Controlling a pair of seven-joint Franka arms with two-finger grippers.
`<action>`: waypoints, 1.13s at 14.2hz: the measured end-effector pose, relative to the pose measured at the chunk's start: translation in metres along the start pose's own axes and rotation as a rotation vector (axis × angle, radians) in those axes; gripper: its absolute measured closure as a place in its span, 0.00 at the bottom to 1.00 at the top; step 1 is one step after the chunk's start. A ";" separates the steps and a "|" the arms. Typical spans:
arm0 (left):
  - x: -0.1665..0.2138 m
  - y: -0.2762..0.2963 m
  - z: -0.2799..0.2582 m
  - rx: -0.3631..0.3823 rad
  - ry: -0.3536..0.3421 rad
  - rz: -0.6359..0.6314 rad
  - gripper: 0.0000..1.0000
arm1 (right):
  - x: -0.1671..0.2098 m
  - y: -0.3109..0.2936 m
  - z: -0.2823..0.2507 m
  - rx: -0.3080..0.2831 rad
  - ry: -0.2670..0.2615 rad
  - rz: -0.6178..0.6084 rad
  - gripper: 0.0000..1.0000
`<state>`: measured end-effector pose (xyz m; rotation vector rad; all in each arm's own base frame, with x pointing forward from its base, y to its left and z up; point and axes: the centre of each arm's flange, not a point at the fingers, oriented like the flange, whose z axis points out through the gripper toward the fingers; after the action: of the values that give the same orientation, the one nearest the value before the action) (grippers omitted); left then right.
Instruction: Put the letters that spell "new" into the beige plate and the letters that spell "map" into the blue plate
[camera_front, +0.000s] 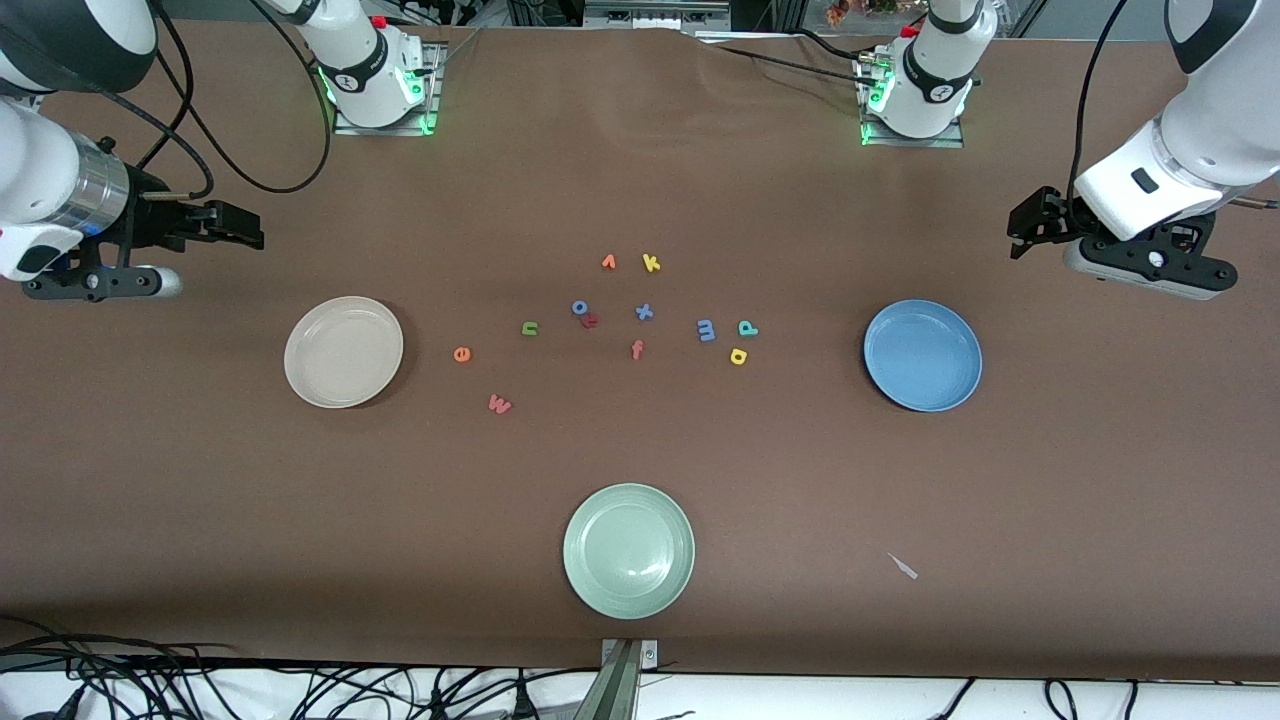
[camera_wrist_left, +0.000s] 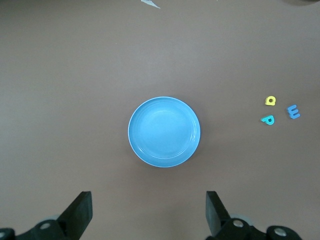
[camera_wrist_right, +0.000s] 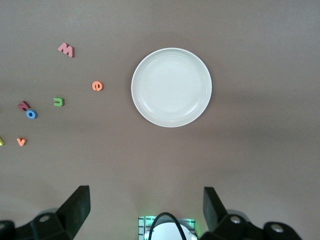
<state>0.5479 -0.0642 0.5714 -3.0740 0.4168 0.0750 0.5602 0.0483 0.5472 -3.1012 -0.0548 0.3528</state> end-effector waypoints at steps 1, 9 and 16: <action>0.000 0.000 0.000 0.000 0.000 0.000 0.00 | 0.000 0.000 0.000 0.000 0.000 0.000 0.00; 0.000 0.000 0.000 0.000 0.000 0.000 0.00 | 0.000 0.000 0.000 0.000 0.000 0.000 0.00; 0.001 -0.003 -0.001 0.002 0.013 -0.007 0.00 | 0.000 0.000 0.000 0.000 0.000 0.000 0.00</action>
<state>0.5501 -0.0612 0.5721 -3.0759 0.4071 0.0538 0.5602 0.0483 0.5472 -3.1012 -0.0548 0.3529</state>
